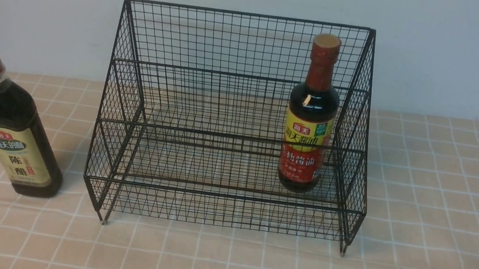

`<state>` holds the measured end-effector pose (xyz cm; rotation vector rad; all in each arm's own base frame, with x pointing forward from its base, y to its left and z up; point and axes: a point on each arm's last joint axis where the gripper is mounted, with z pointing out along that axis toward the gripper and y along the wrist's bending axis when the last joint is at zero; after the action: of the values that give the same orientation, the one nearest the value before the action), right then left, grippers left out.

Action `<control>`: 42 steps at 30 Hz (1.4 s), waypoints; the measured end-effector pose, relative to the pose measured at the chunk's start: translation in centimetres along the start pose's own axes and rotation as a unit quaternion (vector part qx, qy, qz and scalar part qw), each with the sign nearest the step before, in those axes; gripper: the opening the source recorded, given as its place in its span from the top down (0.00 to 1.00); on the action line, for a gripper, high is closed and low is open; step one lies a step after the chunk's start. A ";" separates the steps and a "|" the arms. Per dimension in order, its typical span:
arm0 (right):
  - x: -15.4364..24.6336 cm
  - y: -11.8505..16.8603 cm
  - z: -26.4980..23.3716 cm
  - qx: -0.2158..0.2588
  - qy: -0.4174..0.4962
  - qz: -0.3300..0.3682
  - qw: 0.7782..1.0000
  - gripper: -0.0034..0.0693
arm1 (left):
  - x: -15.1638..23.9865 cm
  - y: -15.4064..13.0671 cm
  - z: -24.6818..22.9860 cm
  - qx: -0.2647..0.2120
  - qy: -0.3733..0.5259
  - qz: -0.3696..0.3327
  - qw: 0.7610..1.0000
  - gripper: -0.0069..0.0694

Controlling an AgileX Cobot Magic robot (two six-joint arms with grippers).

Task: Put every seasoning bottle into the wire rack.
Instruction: Use the left arm to grab the condiment bottle closest to it

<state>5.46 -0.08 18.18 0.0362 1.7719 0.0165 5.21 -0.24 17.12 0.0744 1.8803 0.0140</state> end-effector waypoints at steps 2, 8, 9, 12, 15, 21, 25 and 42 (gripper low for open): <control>0.0 0.0 0.0 0.000 0.000 -0.001 1.000 0.97 | 0.0 0.0 0.0 0.000 0.000 0.000 1.000 0.92; 0.0 0.0 0.0 0.000 0.000 -0.001 1.000 0.97 | 0.0 0.0 0.0 0.000 0.000 0.000 1.000 0.92; 0.0 0.0 0.0 0.000 0.000 -0.001 1.000 0.97 | 0.0 0.0 0.0 0.000 0.000 0.000 1.000 0.92; 0.0 0.0 0.0 0.000 0.000 -0.001 1.000 0.97 | 0.0 0.0 0.0 0.000 0.000 0.000 1.000 0.92; 0.0 0.0 0.0 0.000 0.000 -0.001 1.000 0.97 | 0.0 0.0 0.0 0.000 0.000 0.000 1.000 0.92; 0.0 0.0 0.0 0.000 0.000 -0.001 1.000 0.97 | -0.7 -0.2 0.0 0.015 -0.042 -0.071 0.996 0.92; 0.0 0.0 0.0 0.000 0.000 -0.001 1.000 0.97 | -2.2 0.0 -0.2 0.017 -0.124 -0.130 0.984 0.92; 0.0 0.0 0.0 0.000 0.000 0.011 1.000 0.97 | -10.4 1.3 -3.4 -0.037 -0.368 -0.073 0.926 0.91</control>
<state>5.46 -0.08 18.18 0.0555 1.7715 0.0324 5.25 0.58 28.13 -0.1038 1.1255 -0.0401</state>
